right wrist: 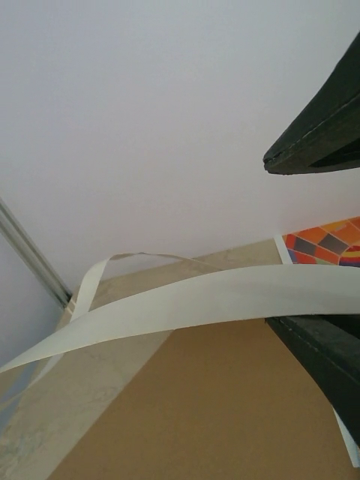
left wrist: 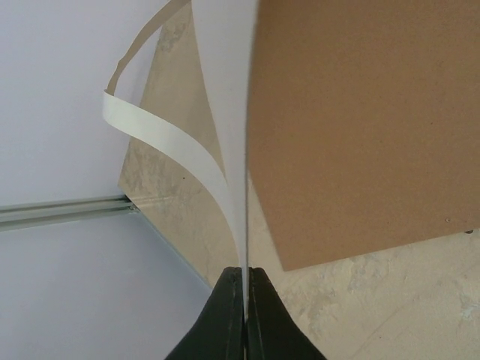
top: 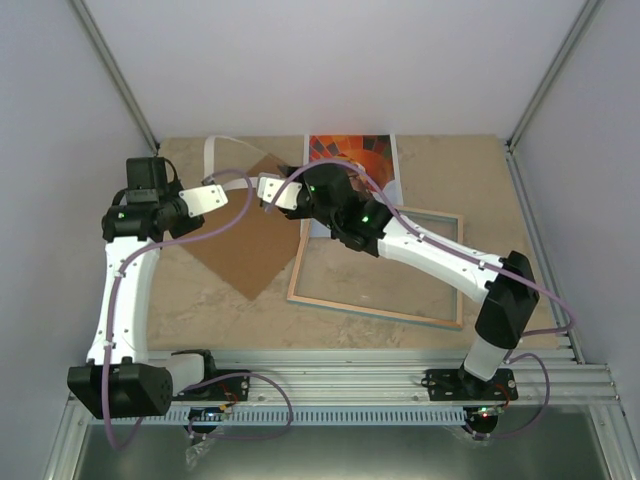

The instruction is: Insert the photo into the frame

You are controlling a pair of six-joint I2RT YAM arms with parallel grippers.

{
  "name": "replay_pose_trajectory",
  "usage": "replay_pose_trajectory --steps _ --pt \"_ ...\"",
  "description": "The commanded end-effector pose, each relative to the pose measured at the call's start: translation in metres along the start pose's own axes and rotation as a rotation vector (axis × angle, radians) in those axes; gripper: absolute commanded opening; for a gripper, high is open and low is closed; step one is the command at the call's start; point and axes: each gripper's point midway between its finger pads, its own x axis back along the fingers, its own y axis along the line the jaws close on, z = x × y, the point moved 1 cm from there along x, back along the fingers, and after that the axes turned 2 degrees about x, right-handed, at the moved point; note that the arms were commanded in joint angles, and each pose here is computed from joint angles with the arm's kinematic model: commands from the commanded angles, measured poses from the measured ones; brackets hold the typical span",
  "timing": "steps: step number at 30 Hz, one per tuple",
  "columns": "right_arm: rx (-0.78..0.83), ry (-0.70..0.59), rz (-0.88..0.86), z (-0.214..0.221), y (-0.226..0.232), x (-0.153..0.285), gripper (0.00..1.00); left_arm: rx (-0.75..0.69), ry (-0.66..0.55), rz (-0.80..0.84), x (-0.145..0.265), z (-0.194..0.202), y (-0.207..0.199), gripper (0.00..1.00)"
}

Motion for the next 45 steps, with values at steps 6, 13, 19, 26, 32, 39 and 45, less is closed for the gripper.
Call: replay_pose_trajectory --steps 6,13,19,26,32,39,45 --pt "0.027 0.010 0.032 -0.006 -0.003 -0.015 0.17 0.030 -0.060 -0.010 0.017 -0.014 0.004 0.00" --pt "-0.174 -0.093 -0.023 -0.026 -0.030 0.011 0.01 0.314 -0.209 -0.122 0.039 -0.045 0.056 0.76" --pt "-0.502 -0.208 -0.145 -0.018 -0.073 0.039 0.00 0.735 -0.433 -0.200 0.078 -0.064 0.138 0.99" --pt "-1.008 -0.318 -0.333 0.045 -0.112 0.077 0.00 1.017 -0.540 -0.214 0.094 -0.069 0.180 0.99" --pt "-1.564 -0.246 -0.519 0.147 -0.063 0.104 0.01 1.041 -0.518 -0.102 0.060 -0.069 0.160 0.99" --pt "-2.002 -0.056 -0.345 0.263 0.028 0.170 0.01 0.921 -0.382 0.024 -0.004 -0.085 0.085 0.99" --pt "-2.112 0.062 -0.129 0.310 0.077 0.211 0.00 0.927 -0.290 0.174 -0.049 -0.078 0.041 0.97"
